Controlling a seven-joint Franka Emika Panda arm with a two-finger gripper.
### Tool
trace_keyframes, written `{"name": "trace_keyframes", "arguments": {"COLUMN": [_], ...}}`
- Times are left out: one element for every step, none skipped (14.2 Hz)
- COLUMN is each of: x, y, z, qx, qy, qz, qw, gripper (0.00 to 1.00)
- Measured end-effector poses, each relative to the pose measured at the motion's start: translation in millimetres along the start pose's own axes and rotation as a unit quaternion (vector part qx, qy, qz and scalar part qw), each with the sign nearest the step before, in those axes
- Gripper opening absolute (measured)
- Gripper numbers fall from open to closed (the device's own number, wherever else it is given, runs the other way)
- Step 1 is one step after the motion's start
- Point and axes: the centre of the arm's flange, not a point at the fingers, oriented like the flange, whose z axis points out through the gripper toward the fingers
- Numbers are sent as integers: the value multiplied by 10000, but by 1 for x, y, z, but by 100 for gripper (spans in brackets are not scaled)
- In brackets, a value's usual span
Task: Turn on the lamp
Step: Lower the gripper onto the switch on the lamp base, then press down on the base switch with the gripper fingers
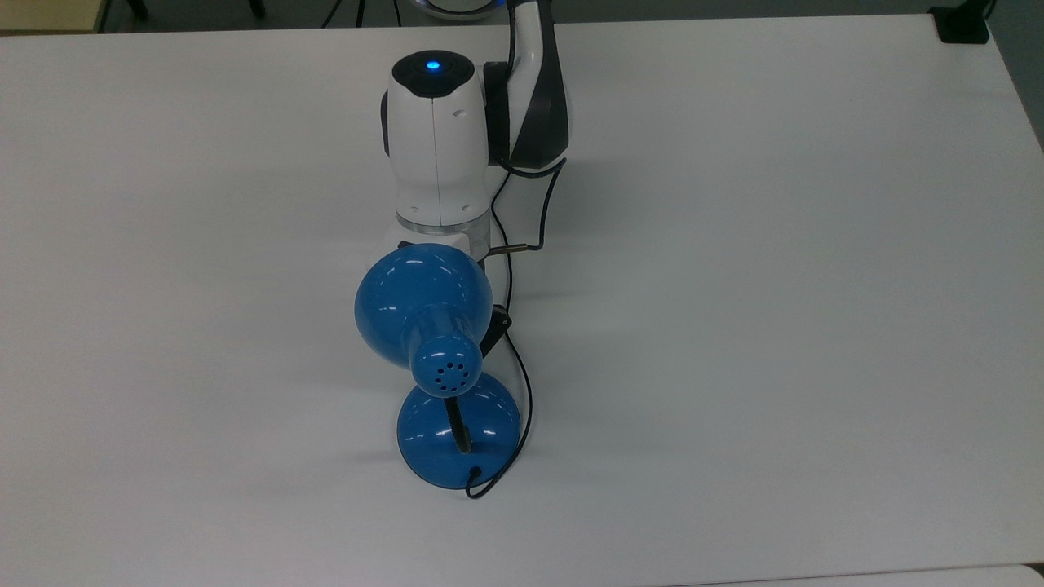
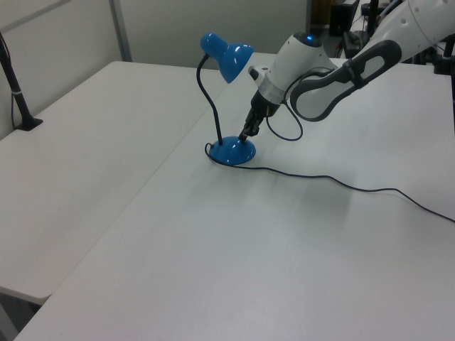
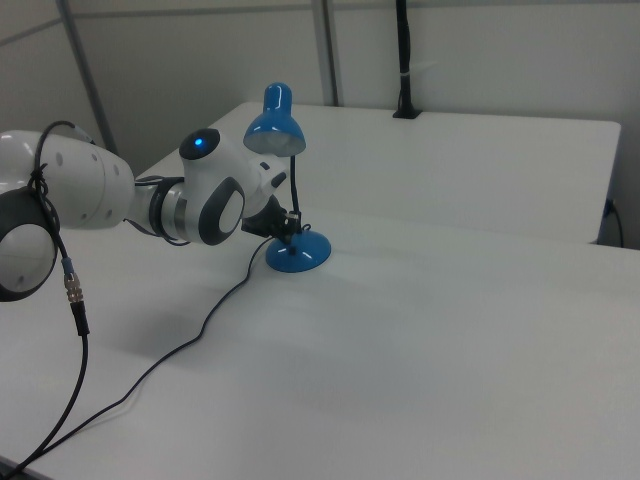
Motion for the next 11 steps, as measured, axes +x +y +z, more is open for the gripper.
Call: {"name": "trace_keyframes", "arguments": {"x": [2,3,4,3,3,3,3,2,3,3,4], "y": [0,1,1,1,1,1,1,1,0,-1,-1], "z": [0,2,4,5,6,7,8,8,8,8,8], "qx": [-5,-9,-9,-8,-7,-6,-5,-5,-4,-1,1], "qy": [17,32,29,26,23,19,14,10,10,12,18], "qz": [7,15,19,20,20,19,19,19,18,13,7], "qw": [10000,10000,10000,10000,10000,10000,10000,10000,10000,10000,10000], "gripper": [1,1,1,1,1,1,1,1,1,1,1]}}
